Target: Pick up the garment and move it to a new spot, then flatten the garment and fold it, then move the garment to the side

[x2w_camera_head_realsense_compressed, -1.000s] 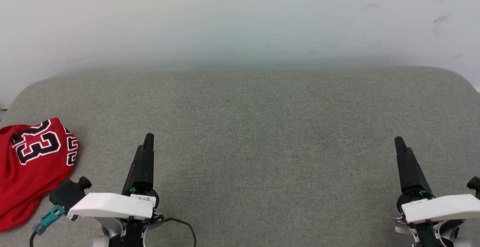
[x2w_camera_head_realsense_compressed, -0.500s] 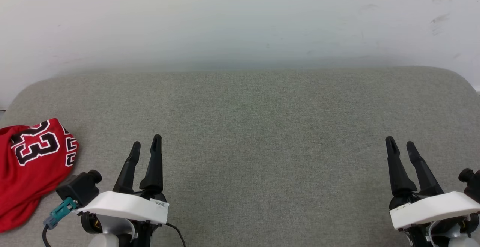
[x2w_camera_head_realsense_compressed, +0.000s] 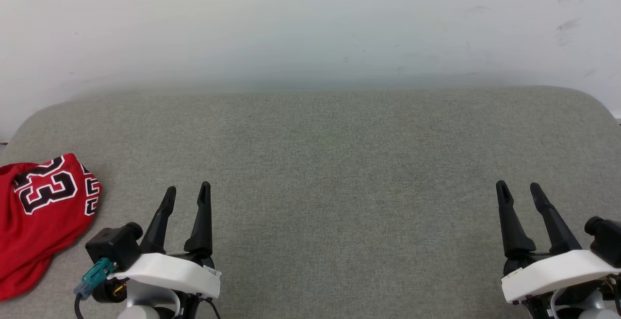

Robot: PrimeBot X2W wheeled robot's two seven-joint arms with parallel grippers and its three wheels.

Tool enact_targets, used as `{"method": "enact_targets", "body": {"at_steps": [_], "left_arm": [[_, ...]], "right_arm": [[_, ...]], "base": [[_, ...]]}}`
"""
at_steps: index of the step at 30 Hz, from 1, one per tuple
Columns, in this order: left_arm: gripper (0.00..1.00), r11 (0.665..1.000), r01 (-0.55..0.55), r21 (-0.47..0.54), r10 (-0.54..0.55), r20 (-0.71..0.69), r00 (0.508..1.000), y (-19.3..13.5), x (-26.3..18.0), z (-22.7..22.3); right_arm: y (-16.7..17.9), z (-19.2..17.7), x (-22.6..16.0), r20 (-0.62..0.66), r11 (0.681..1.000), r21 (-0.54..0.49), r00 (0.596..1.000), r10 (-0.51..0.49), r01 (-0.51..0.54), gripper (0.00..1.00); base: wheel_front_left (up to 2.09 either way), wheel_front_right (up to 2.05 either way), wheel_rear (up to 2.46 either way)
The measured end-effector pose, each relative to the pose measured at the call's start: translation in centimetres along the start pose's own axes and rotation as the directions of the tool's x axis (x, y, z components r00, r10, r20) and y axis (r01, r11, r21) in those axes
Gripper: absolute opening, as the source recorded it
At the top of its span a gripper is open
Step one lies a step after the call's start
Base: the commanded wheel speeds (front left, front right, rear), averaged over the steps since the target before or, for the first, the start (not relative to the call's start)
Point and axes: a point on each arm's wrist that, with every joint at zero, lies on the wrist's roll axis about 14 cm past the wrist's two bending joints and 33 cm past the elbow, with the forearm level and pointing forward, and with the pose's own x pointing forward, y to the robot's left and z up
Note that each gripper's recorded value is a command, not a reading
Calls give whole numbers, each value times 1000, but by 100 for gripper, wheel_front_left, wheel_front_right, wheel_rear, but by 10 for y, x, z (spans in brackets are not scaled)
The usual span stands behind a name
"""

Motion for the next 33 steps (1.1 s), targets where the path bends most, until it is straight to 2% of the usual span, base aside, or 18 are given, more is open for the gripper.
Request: {"method": "enact_targets", "body": {"at_steps": [6,19,33], "left_arm": [[100,997,2,81,-2,1,1000,1,0,0],[100,982,22,190,-22,-3,1000,-1,-1,-4],[100,958,41,283,-43,0,999,-5,-2,-6]], "right_arm": [[-1,3,-1,2,998,-71,1000,-2,2,100],[-1,6,-2,2,983,-181,1000,-5,5,100],[0,8,-4,11,965,-261,1000,-2,5,100]], "base": [[0,0,0],[0,0,0],[0,0,0]]}}
